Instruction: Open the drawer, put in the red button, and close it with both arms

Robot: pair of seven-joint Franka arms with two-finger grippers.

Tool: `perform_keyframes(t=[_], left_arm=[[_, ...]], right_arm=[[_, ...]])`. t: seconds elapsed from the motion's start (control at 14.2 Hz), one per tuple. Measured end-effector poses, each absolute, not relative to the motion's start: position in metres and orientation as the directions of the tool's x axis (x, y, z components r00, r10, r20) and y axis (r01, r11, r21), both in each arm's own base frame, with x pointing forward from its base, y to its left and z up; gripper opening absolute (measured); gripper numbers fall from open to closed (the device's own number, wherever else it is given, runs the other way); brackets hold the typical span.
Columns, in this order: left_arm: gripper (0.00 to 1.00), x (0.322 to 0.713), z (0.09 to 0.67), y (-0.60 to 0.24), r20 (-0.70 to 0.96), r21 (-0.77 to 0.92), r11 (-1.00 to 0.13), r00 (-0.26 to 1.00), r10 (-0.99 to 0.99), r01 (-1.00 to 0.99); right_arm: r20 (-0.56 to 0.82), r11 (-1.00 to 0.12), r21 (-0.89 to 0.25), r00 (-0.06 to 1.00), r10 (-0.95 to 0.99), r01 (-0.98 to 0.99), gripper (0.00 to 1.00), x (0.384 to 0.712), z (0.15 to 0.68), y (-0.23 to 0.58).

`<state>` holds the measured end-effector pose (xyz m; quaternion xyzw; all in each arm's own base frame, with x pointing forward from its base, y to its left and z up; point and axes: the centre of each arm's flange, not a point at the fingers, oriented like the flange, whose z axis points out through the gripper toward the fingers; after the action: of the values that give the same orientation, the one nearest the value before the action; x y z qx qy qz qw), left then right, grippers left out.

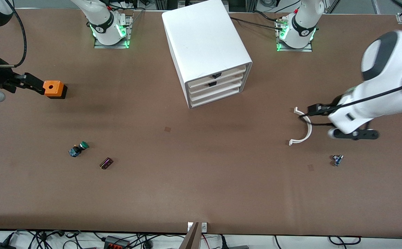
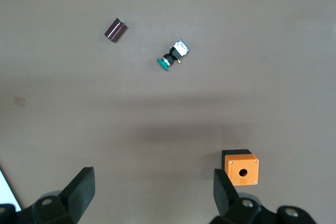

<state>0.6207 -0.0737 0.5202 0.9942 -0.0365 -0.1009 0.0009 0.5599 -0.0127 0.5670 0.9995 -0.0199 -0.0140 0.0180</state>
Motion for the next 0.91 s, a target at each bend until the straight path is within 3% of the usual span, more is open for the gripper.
perform_keyframes(t=[0.35,0.7,0.91], left_arm=[[1.0,0.592,0.572,-0.015,-0.135,0.032,-0.985,0.976,-0.173,-0.17],[1.0,0.568,0.575,-0.037,0.056,-0.022,-0.979,0.977,-0.204,-0.203],[1.0,0.555,0.586,-0.044,0.054,-0.028,-0.976,0.975,-0.217,-0.216]], right_arm=[[-0.03,-0.998,0.036,0.998,-0.047,-0.046,1.0,0.56,0.566,-0.021],[-0.045,-0.999,0.034,0.999,-0.007,-0.005,1.0,0.558,0.566,-0.024],[-0.045,-0.999,0.034,0.999,-0.005,-0.003,1.0,0.558,0.566,-0.024]])
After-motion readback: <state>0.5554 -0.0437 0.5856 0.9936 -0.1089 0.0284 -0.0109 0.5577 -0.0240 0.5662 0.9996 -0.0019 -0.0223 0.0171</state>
